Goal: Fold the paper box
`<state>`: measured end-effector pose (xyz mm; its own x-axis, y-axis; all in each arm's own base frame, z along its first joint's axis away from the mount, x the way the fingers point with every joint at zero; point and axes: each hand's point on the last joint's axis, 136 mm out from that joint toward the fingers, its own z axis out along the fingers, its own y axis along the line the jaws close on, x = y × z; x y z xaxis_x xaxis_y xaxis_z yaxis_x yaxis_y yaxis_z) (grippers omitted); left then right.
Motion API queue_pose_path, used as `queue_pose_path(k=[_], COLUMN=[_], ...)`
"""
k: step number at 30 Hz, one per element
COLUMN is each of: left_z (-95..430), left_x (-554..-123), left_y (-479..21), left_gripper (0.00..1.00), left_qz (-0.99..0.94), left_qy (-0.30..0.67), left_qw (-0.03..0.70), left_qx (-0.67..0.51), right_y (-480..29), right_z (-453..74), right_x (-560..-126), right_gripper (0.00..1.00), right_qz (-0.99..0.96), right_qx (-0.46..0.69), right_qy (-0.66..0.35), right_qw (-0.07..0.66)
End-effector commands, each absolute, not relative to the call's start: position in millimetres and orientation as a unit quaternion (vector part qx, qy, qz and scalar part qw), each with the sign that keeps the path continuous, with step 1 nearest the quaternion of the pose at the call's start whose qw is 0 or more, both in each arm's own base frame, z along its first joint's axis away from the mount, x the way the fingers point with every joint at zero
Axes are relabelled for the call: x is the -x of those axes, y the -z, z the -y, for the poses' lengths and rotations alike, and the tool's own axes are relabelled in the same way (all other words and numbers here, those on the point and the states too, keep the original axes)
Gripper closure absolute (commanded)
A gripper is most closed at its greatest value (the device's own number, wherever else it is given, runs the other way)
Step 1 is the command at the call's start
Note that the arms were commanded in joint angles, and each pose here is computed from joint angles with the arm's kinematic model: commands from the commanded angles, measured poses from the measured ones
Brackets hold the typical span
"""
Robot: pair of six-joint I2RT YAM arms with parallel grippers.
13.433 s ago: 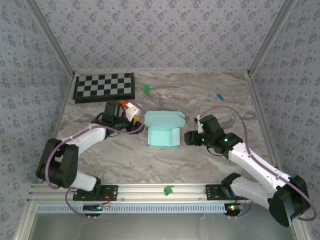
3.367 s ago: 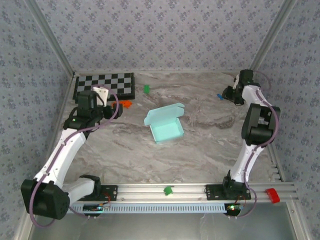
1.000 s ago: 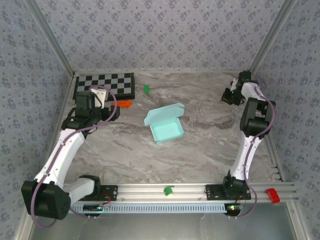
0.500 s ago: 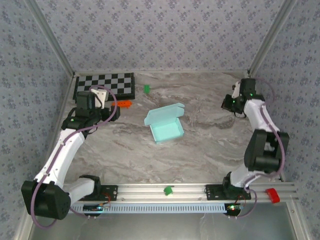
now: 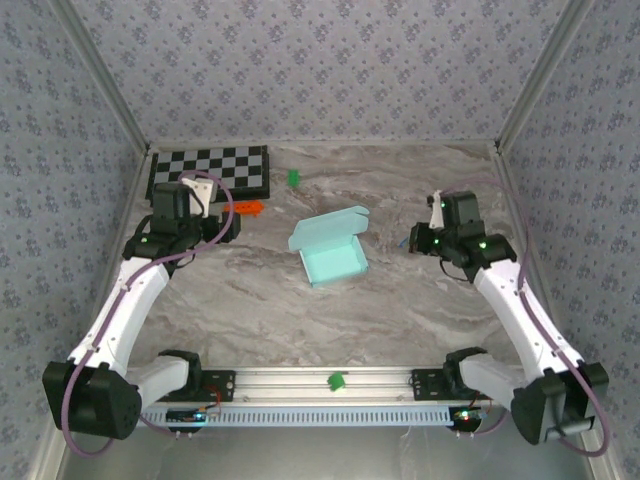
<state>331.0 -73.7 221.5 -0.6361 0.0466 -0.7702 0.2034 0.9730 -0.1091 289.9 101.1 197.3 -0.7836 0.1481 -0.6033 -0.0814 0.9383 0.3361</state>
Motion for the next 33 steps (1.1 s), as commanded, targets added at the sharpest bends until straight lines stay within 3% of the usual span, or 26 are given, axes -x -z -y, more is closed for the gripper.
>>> queue_pose_path(k=[1,20,33], left_z=[76.8,79.4,79.6], left_x=[-331.9,-331.8,-331.6], left_y=[-226.2,-225.8,-224.2], left_gripper=[0.12,0.12,0.12], left_qz=[-0.898,-0.898,-0.899], left_qy=[0.105,0.113,0.113], left_qw=[0.422,0.419,0.416], left_qx=[-0.071,-0.071,-0.072], right_y=[-186.9,-142.6,-99.4], right_z=[-116.4,-257.2,-287.5], right_x=[-272.2,-272.7,-285.9], right_gripper=[1.00,1.00,1.00], right_qz=[-0.933,-0.913,-0.928], right_qx=[-0.006,0.139,0.134], right_qy=[-0.180,-0.270,-0.256], right_qw=[0.311,0.272,0.235])
